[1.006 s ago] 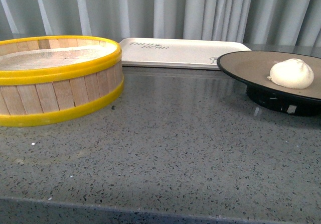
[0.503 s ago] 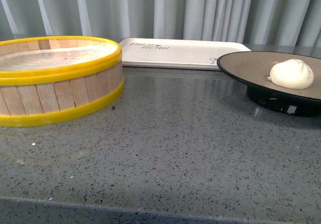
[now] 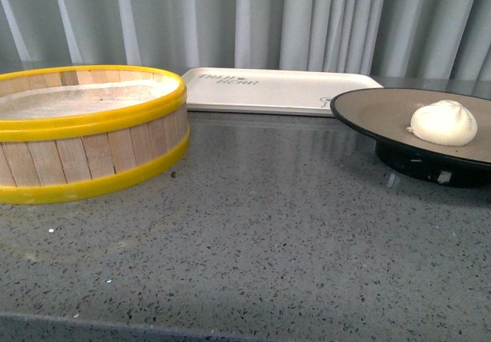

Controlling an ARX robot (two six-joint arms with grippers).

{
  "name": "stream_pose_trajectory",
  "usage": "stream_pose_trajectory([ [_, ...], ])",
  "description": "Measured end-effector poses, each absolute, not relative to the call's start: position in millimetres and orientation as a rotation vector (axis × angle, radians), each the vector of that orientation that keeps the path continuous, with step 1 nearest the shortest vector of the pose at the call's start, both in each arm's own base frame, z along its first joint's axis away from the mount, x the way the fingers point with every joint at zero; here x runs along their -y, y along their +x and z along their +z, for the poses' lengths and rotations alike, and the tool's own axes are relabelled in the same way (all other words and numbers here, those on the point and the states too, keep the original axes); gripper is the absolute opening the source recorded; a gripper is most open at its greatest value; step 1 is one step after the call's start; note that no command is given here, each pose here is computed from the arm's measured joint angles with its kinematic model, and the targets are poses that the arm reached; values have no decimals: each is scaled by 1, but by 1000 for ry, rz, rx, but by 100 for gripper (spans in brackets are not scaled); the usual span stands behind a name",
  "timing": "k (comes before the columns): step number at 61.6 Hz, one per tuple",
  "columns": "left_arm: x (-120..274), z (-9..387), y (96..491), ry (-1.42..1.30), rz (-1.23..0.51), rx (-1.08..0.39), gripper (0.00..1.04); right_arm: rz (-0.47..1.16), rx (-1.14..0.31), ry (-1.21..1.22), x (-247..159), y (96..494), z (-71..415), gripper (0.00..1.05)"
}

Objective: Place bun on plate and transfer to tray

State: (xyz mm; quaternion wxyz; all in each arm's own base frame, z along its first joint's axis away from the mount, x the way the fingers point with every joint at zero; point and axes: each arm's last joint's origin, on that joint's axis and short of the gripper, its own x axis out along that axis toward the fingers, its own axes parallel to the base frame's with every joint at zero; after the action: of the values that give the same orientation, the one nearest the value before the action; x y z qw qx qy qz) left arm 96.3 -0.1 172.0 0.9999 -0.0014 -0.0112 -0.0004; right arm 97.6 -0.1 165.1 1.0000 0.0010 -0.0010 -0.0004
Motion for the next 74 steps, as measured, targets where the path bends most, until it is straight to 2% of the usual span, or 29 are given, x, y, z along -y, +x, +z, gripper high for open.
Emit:
stream_pose_trajectory([
  [14,0,172,96,-3,-1,22,66,-1,2,2,0,98,165,96],
  [16,0,172,96,-3,-1,22,75,-3,2,2,0,98,165,96],
  [22,0,172,96,-3,1,22,93,-268,-4,-26,3,102,177,96],
  [25,0,172,96,-3,0,23,99,-335,13,-13,7,106,190,96],
  [33,0,172,96,-2,-1,23,98,-357,91,107,27,127,230,96],
  [38,0,172,96,-2,-1,22,98,-339,76,211,40,144,240,96],
  [48,0,172,96,-2,-1,22,98,-322,-46,557,65,186,243,96],
  [57,0,172,96,-2,-1,23,98,-259,-133,821,67,208,245,96],
  [65,0,172,96,-2,-1,23,98,-184,-216,984,60,220,242,96],
  [74,0,172,96,-2,-1,23,98,-150,-297,1057,59,234,231,96],
])
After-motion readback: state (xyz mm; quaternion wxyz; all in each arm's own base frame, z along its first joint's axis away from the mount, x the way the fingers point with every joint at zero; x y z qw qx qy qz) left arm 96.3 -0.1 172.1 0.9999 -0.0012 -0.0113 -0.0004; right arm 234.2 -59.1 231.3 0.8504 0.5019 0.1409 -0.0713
